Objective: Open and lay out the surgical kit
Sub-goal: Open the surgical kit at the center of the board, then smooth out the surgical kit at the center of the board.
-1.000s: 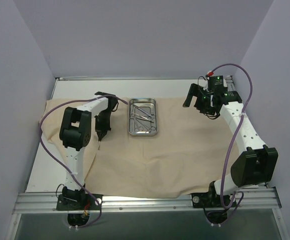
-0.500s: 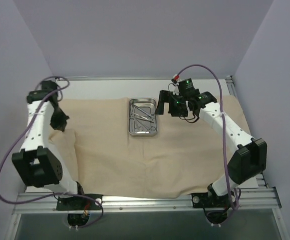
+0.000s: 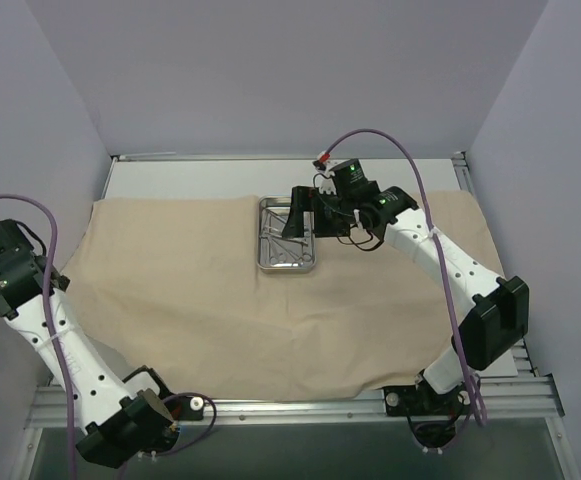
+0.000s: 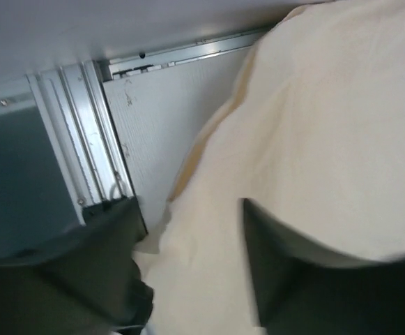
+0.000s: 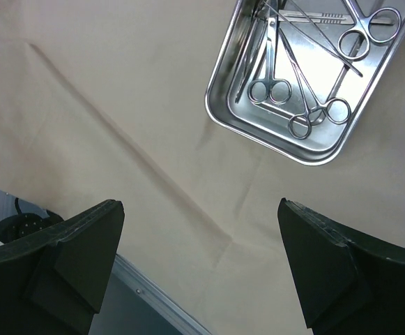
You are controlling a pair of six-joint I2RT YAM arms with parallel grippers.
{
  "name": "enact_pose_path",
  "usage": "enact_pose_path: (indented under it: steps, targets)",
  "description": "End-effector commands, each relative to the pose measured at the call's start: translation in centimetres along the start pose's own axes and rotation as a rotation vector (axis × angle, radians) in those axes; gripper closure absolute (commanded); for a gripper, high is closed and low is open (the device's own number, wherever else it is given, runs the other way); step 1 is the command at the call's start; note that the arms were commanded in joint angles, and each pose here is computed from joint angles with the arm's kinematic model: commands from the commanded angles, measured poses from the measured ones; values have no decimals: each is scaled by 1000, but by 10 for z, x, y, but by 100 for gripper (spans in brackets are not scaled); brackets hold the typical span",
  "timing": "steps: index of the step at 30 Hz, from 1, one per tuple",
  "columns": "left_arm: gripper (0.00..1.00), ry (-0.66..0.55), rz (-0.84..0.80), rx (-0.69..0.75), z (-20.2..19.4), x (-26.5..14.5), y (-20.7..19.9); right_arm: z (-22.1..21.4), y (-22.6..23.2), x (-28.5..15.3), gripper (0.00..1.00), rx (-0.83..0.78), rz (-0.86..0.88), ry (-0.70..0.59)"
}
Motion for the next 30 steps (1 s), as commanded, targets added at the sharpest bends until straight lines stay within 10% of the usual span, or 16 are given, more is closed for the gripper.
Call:
enact_pose_path:
  steps: [1,6,20,30]
  targets:
    - [7,350,130,-6,-54,-12,30,4,5,-9,0,-17,2,-18]
    - [6,384,42,-35,-47,-1,7,12,-20,-13,0,16,-94,-46]
    - [6,331,-376,828,-138,-16,-196,8,-196,-53,9,439,-700,-91]
    - [6,319,-643,1034,-176,-18,-256,-54,-266,-120,16,707,-1065,26]
Point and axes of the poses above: each gripper's point midway between its finger pads, its own x axis out along the fingers, its own y axis along the line the jaws close on, z = x × y, the point moved 8 cm from there along -x, back along the fingers, and after that the axes turned 5 degrees about x, right-handed, at the moved point
